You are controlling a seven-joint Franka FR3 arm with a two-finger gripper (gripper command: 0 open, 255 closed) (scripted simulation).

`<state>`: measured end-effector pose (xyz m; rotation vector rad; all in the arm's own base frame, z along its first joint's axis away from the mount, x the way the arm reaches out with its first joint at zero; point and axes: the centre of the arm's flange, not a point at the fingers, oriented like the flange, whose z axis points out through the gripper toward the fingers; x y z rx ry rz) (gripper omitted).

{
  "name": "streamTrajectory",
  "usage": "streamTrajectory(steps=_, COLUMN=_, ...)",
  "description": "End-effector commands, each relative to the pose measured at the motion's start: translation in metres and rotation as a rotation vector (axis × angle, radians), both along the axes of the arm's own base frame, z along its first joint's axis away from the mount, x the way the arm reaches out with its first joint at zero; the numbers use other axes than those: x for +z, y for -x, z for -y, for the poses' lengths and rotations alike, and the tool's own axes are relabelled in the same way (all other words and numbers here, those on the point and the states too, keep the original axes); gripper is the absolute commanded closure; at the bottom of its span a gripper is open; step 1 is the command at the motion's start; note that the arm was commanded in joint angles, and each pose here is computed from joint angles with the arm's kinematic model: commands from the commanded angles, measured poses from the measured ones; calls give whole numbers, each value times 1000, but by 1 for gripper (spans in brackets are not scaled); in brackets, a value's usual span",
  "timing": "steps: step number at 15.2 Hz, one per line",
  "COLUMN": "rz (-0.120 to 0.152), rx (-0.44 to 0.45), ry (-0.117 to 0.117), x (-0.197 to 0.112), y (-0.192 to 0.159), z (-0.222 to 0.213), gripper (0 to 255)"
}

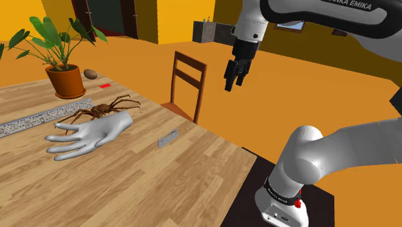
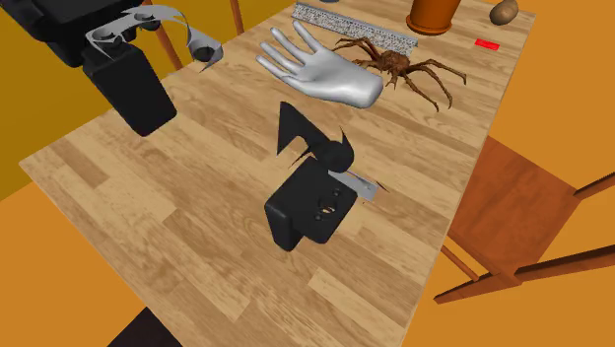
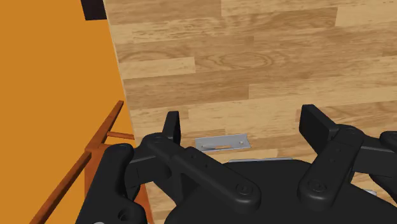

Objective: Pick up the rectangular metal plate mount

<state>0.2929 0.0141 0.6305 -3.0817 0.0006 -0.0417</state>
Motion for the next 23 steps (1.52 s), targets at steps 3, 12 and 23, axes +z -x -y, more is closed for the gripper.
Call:
streamTrajectory(steps=3, rz=-4, rx=74, ry=6, x=-19, y=-19, z=3, gripper=0)
streamTrajectory(steps=12, rz=-20, rx=407, ry=34, x=-104, y=-107, z=-1, gripper=0)
streamTrajectory(steps=23, rz=-40, rx=814, ry=68, x=-210, y=-203, z=-41, gripper=0)
